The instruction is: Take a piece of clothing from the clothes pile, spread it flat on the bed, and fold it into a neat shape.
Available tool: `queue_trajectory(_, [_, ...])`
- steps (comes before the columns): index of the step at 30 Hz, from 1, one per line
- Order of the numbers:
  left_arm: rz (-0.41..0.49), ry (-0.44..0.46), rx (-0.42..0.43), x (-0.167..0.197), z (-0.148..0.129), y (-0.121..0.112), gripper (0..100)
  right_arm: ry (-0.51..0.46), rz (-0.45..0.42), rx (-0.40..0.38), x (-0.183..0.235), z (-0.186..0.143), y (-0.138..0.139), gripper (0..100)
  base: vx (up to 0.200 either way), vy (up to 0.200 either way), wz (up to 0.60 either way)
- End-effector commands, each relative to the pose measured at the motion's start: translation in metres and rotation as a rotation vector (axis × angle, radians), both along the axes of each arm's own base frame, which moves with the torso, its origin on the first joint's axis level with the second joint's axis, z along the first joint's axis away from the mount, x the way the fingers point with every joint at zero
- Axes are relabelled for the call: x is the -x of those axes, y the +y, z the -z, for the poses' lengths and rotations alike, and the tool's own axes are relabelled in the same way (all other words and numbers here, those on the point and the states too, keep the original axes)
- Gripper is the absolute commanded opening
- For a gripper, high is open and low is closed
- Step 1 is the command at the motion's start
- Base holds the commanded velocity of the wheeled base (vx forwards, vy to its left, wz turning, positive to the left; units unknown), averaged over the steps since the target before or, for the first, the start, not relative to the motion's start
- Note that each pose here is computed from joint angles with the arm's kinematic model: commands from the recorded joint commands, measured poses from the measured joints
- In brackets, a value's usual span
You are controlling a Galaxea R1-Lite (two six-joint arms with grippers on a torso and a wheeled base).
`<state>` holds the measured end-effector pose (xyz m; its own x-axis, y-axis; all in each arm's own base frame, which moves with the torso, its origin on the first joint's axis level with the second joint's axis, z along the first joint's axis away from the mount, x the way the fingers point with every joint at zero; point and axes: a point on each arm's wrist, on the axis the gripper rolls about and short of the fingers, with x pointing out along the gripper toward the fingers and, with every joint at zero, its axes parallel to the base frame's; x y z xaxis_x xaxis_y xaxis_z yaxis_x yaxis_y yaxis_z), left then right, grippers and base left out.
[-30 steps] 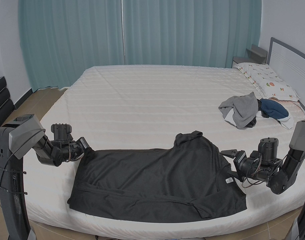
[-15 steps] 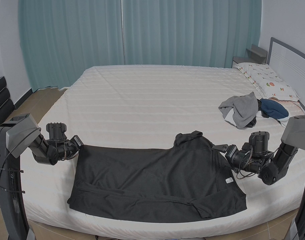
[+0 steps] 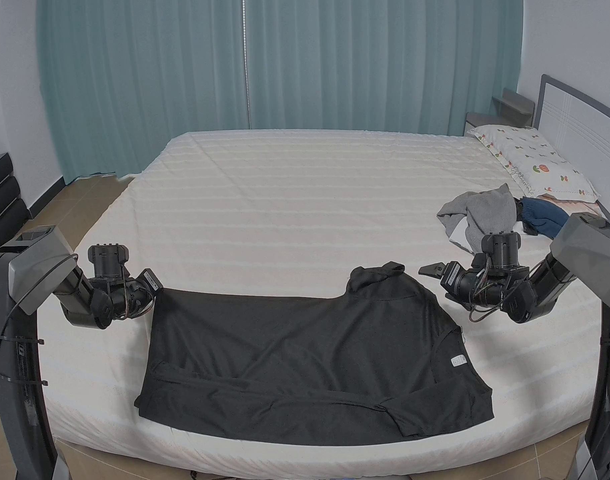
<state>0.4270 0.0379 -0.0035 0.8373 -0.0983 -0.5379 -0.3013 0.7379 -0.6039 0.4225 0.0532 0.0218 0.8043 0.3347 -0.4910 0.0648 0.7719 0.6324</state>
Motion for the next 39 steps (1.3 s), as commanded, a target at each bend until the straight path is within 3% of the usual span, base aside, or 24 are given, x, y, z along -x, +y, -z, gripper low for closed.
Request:
queue_trajectory(1, [0.001, 0.0, 0.002, 0.0, 0.0, 0.0, 0, 0.015, -0.009, 0.052, -0.023, 0.024, -0.007, 100, 0.0, 0.0, 0.0])
queue_trajectory(16, [0.002, 0.003, 0.002, 0.0, 0.001, -0.001, 0, 0.021, -0.037, 0.064, -0.052, 0.036, 0.012, 100, 0.0, 0.0, 0.0])
queue_trajectory(17, [0.002, 0.003, 0.002, 0.0, 0.001, -0.001, 0, 0.021, -0.036, 0.064, -0.053, 0.037, 0.011, 0, 0.0, 0.0, 0.0])
queue_trajectory(28, [0.001, -0.002, 0.002, 0.0, 0.0, 0.0, 0, 0.054, -0.028, 0.07, -0.052, 0.035, 0.006, 0, 0.0, 0.0, 0.0])
queue_trajectory(35, [0.002, -0.017, -0.001, 0.0, -0.008, 0.0, 0, 0.0, 0.0, 0.048, -0.043, -0.004, -0.009, 0, 0.0, 0.0, 0.0])
queue_trajectory(39, [0.001, -0.034, -0.005, 0.001, -0.015, 0.0, 0, 0.008, 0.009, 0.052, -0.037, -0.004, -0.014, 0, 0.0, 0.0, 0.0])
